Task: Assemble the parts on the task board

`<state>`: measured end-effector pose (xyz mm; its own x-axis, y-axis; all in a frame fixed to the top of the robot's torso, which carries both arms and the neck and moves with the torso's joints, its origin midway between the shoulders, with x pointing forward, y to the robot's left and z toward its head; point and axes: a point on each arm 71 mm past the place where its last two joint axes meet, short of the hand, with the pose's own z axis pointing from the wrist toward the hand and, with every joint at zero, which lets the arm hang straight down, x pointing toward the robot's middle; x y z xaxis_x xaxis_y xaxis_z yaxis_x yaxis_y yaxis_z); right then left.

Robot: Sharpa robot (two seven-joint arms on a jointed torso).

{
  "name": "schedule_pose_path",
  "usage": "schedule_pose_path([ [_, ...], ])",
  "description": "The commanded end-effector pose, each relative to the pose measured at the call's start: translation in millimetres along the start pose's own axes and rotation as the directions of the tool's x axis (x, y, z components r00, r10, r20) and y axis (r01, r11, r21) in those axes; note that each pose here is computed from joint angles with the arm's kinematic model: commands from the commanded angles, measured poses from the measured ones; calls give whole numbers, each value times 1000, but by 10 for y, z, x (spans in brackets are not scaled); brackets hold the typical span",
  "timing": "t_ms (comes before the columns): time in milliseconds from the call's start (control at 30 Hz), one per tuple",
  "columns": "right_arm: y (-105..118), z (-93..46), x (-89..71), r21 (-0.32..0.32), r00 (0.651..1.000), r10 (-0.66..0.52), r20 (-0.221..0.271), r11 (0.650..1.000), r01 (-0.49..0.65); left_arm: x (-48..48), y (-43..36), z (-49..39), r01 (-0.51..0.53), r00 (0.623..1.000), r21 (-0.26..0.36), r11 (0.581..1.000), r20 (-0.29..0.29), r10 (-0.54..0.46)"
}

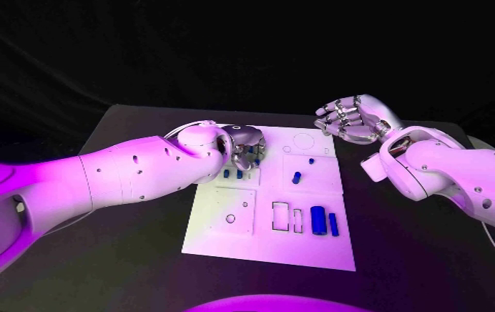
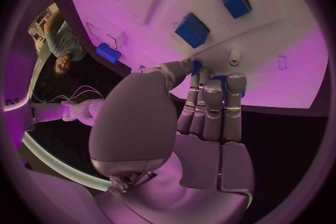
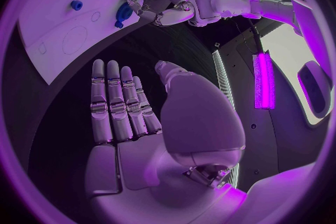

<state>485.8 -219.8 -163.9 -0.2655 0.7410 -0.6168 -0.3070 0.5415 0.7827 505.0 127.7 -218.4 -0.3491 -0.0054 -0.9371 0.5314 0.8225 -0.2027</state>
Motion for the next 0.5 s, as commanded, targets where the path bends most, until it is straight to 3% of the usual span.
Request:
schedule_pose_path([
  [33,13,0,20,-11,1000,2,-17,1000,-2,20,-8,8,12,1000,1,1000,-21,-12],
  [500,14,-1,20,-12,1000,2,-17,1000,-3,16,20,19,30,999,-14,999,-13,-30],
])
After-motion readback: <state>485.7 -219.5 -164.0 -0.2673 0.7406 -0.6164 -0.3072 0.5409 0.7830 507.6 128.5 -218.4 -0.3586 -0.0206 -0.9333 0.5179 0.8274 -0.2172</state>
